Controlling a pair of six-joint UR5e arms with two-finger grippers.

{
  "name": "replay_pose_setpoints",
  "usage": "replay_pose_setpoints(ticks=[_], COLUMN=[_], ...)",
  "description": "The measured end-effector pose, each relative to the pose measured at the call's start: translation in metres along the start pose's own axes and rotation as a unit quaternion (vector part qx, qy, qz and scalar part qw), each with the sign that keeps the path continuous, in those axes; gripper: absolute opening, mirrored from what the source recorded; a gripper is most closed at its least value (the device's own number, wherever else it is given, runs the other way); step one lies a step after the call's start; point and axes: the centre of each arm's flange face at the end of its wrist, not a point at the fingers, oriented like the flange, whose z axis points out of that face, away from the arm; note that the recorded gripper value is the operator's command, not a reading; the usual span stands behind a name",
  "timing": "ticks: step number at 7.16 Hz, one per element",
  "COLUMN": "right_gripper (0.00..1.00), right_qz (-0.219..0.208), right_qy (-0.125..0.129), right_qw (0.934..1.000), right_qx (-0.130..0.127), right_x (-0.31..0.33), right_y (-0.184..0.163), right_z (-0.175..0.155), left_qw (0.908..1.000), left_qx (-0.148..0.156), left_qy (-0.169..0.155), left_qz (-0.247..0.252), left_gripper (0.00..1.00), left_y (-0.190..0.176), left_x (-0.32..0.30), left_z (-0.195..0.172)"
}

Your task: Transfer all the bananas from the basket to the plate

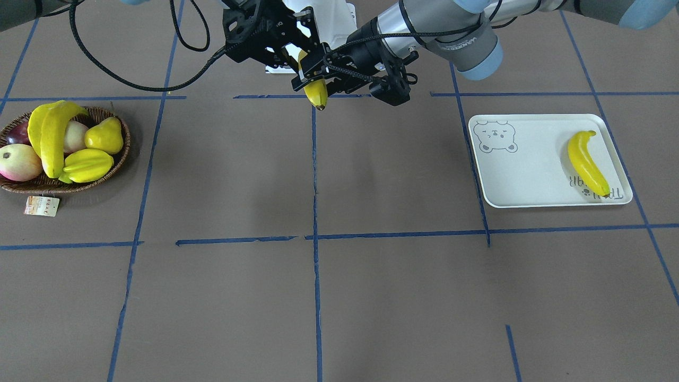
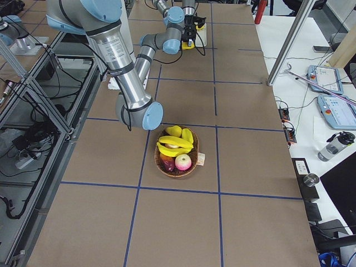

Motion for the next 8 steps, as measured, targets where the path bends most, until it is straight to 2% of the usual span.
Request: replay_pose_setpoints(ticks=[1,4,6,7,8], right_gripper=[0.99,0.99,0.99,0.99,0.99], right_qz=[0.002,0.035,0.04,0.039,0.036], right_qy=[0.001,-0.002,-0.006,-0.01,-0.012], right_qw=[1.0,0.9994,0.9992,0.9992,0.9993], right_qx=[0.001,0.001,0.002,0.002,0.005], right_x=[0.001,-0.001,-0.003,-0.005,-0.004], right_y=[-0.001,0.0,0.001,0.002,0.002], right_z=[0.0,-0.002,-0.006,-0.01,-0.015], left_qw=[1.0,0.9999,1.0,0.9999,0.9987], left_qx=[-0.001,-0.003,0.001,0.011,0.028], left_qy=[0.001,0.006,0.003,-0.012,-0.042], left_qz=[0.003,0.009,0.007,-0.002,-0.01], left_gripper=[0.02,0.0,0.0,0.0,0.0], left_y=[0.002,0.006,0.004,-0.004,-0.018], left_x=[0.0,0.001,0.001,-0.001,-0.008], left_z=[-0.002,-0.008,-0.009,-0.009,-0.008])
